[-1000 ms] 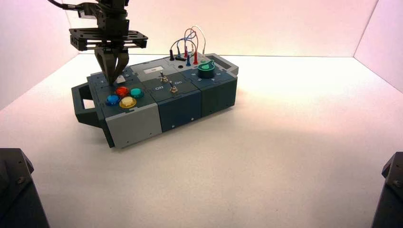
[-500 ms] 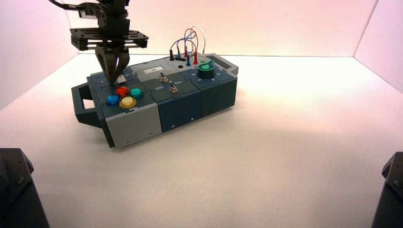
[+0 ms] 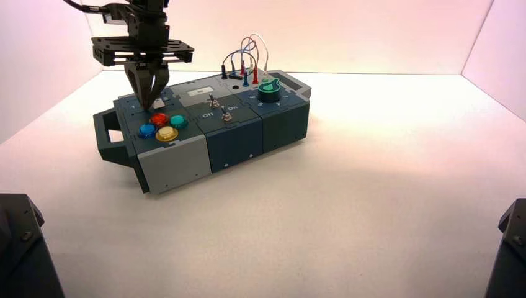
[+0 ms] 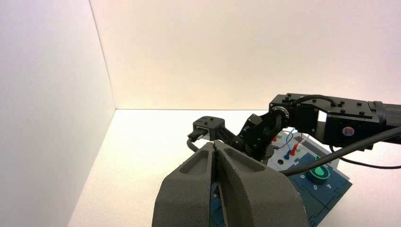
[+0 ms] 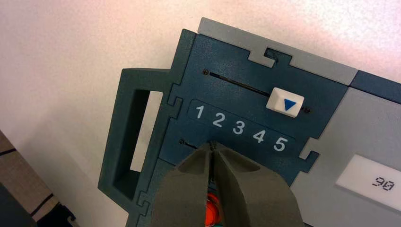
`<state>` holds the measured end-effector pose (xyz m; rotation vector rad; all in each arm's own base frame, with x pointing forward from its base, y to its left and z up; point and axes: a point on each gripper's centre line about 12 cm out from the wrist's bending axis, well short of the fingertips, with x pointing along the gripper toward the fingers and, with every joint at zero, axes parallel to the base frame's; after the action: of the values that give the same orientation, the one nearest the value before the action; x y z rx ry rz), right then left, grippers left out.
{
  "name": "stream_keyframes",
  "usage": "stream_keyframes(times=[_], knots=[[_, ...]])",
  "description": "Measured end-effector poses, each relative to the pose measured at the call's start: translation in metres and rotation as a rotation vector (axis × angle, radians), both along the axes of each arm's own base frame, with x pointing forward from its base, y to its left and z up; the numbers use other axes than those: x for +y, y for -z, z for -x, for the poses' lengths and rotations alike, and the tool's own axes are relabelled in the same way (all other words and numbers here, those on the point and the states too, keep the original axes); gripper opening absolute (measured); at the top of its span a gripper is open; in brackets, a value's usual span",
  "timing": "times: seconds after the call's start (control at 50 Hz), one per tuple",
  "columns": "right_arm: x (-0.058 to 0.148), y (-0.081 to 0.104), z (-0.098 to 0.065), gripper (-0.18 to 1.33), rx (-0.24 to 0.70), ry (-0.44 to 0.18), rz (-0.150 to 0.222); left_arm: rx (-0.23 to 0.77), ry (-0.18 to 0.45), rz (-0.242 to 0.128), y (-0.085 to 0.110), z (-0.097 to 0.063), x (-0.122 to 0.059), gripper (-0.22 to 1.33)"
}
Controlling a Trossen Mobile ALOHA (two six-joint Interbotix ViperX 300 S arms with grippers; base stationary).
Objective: Move the bottom slider to position 4.
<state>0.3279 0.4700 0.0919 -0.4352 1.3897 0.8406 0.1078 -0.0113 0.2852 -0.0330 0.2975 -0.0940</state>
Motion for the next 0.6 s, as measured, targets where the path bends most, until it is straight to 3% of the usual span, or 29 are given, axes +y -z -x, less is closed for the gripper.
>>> stream_keyframes(times=[0.6], knots=[[-0.0025,-0.0023,-0.0024,-0.14,0.000,-0.002,0.013,-0.002,0.000,0.000,-0.0002,-0.0001,0.0000,-0.16]])
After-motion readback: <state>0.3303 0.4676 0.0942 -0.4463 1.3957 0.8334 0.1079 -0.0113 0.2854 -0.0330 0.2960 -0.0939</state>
